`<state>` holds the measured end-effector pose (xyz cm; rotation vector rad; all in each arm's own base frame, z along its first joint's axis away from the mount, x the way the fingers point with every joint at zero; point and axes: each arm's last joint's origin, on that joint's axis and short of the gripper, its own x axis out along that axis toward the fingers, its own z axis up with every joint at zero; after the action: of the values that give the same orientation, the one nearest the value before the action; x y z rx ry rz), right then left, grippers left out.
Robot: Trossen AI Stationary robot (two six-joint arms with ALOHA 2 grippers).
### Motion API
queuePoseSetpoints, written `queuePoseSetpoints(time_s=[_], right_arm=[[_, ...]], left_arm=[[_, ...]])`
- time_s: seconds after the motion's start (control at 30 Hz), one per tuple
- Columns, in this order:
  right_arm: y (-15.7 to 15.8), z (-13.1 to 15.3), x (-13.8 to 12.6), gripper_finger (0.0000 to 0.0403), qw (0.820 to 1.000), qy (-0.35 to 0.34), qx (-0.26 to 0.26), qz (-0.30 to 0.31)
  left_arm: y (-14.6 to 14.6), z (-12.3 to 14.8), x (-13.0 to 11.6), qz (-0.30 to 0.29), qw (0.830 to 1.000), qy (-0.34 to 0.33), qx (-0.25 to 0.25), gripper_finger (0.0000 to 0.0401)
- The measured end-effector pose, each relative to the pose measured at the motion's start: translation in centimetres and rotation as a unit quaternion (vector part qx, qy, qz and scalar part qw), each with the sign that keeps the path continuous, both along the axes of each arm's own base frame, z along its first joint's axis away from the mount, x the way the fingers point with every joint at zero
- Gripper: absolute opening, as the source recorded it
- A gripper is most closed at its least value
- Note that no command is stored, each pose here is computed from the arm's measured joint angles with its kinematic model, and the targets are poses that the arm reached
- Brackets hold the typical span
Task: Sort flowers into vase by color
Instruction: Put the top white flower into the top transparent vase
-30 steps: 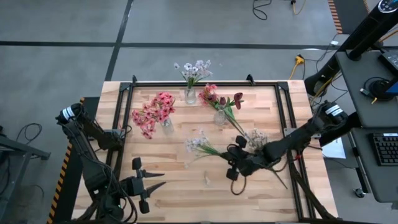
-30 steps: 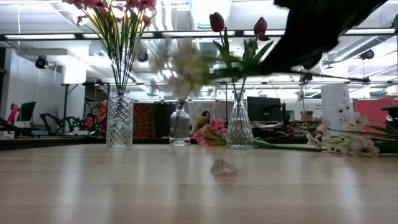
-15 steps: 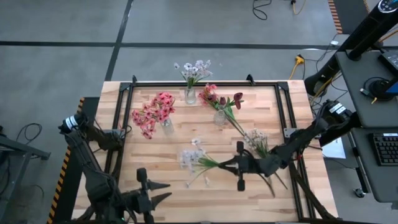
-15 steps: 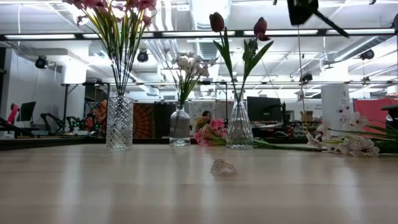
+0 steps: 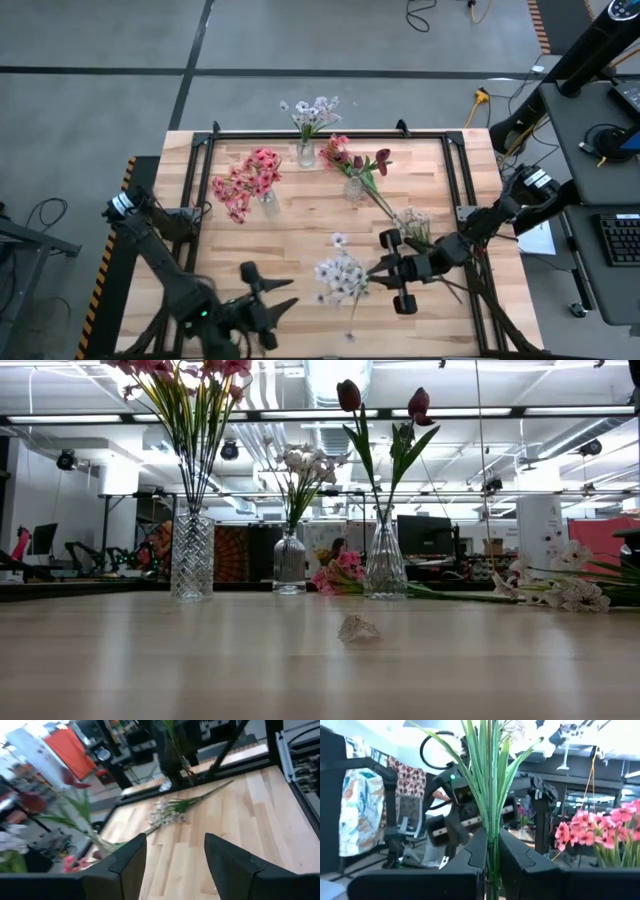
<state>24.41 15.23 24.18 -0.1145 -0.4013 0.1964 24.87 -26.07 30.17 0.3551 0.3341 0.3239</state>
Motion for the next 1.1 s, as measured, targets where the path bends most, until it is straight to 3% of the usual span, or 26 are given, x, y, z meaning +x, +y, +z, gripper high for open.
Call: queuePoseSetpoints(time_s=[0.17, 0.37, 0.43, 0.53, 0.7, 1.1], right_arm=[[0.7, 0.4, 0.9, 0.0022, 0.999, -0.031, -0.005, 0.009], [2.1, 0.8, 2.4, 0.0022, 0.995, -0.083, -0.016, 0.045], [2.6, 0.8, 3.1, 0.0022, 0.994, -0.094, -0.023, 0.046], [3.1, 1.1, 4.0, 0.0022, 0.993, -0.106, -0.027, 0.044], [3.5, 1.8, 5.4, 0.0022, 0.992, -0.122, -0.017, 0.036], [3.2, 3.2, 8.0, 0.0022, 0.988, -0.152, -0.013, 0.036]], left_arm=[[1.1, -0.6, 2.8, -0.061, 0.998, -0.002, -0.017, 0.0185], [2.7, -0.1, 4.7, -0.063, 0.994, -0.087, -0.016, 0.0185], [3.1, -0.3, 5.1, -0.090, 0.990, -0.103, -0.021, 0.0185], [3.7, -1.0, 5.6, -0.142, 0.982, -0.115, -0.040, 0.0185], [5.0, -2.2, 6.0, -0.136, 0.982, -0.126, -0.047, 0.0185], [6.0, -2.5, 6.6, -0.205, 0.961, -0.164, -0.082, 0.0186]])
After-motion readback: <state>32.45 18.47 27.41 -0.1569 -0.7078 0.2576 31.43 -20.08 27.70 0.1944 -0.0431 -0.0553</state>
